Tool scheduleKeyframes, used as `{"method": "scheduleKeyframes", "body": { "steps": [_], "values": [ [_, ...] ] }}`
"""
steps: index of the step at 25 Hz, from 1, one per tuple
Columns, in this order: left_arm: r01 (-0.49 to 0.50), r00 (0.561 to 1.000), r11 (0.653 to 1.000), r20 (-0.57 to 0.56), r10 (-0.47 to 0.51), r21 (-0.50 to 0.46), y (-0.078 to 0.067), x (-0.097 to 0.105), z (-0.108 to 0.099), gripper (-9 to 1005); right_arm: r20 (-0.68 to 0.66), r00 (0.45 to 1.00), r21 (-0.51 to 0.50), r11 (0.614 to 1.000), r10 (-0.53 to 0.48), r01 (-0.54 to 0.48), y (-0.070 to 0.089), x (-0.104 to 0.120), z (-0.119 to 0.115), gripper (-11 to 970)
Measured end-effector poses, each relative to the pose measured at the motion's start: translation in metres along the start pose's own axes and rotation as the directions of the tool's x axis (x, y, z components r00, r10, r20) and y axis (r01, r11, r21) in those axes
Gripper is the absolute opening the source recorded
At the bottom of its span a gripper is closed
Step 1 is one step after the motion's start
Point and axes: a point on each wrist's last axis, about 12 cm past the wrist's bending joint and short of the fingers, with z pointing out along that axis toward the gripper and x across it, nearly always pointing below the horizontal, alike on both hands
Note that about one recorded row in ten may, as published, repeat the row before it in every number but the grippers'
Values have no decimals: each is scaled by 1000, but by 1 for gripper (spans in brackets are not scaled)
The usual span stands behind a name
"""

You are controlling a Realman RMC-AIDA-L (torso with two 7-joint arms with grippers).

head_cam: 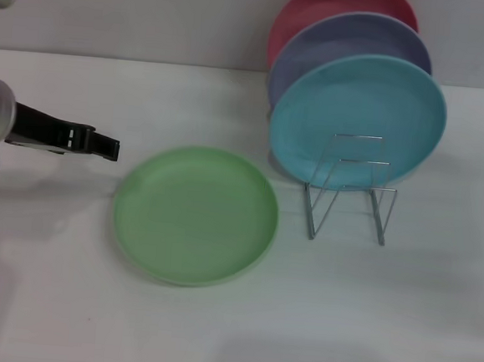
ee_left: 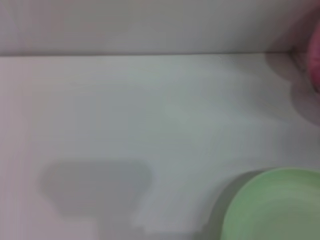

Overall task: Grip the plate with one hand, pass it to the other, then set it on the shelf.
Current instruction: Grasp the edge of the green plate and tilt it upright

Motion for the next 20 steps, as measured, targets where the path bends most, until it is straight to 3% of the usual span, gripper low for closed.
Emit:
{"method": "scheduleKeyframes", "body": {
  "steps": [7,20],
  "values": [
    [67,994,996,-83,-72,-64,-8,-1,22,808,-1,1000,-16,1000,-2,2,-1,-1,7,627],
    [73,975,996,-206,-84,-59,-19,-1,40,807,-17,1000,-57,998,3,-4,-5,-2,12,627]
  ]
}}
